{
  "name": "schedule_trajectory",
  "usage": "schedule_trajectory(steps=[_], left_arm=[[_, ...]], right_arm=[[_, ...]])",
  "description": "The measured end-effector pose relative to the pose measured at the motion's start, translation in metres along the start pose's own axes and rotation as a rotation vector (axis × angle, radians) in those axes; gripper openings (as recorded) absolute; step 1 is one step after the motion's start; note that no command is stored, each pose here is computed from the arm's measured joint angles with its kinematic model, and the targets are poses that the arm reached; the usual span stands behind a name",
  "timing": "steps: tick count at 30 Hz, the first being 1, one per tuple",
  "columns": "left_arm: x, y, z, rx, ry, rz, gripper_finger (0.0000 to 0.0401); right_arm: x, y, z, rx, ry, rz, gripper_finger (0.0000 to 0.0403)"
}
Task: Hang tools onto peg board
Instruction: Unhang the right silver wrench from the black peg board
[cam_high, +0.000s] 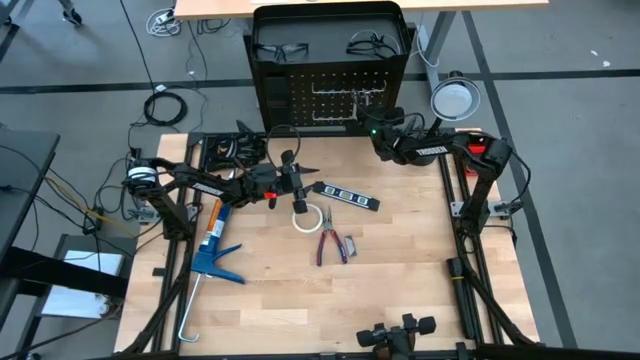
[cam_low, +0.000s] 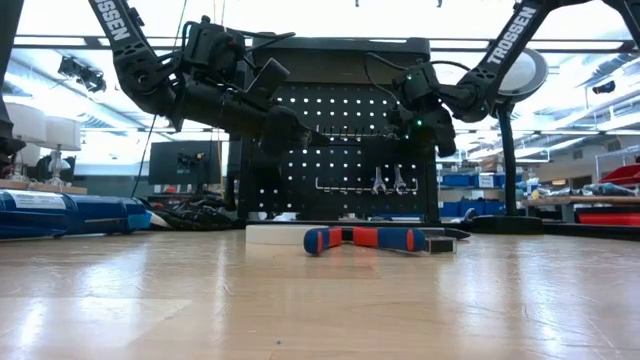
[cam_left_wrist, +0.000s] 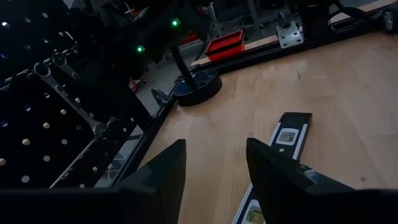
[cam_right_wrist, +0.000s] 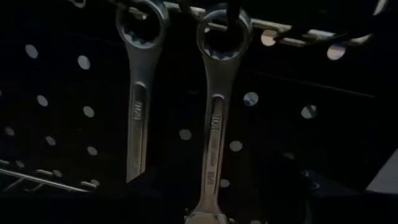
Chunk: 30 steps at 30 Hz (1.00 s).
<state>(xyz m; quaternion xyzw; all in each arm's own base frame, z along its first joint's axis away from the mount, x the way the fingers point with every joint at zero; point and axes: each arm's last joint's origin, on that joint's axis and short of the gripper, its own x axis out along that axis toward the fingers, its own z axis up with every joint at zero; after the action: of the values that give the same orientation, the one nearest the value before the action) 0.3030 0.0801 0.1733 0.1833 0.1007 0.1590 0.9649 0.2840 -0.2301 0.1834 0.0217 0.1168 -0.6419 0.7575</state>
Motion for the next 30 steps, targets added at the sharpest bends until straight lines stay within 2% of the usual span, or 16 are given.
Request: schedule_trajectory(steps=[11, 20, 30], left_arm=[[0.0, 0.0, 0.0, -0.001, -0.002, -0.001, 0.0172], [0.0, 0.0, 0.0, -0.001, -0.003, -0.001, 0.0172], [0.0, 0.0, 0.0, -0.001, -0.002, -0.001, 0.0172]], right_arm=[[-0.001, 0.002, 0.008, -0.006, -0.063, 0.029, 0.0167], [0.007, 0.006, 0.023, -0.135, -0.099, -0.01, 0.0166], [0.012, 0.001, 0.025, -0.069, -0.095, -0.014, 0.0166]])
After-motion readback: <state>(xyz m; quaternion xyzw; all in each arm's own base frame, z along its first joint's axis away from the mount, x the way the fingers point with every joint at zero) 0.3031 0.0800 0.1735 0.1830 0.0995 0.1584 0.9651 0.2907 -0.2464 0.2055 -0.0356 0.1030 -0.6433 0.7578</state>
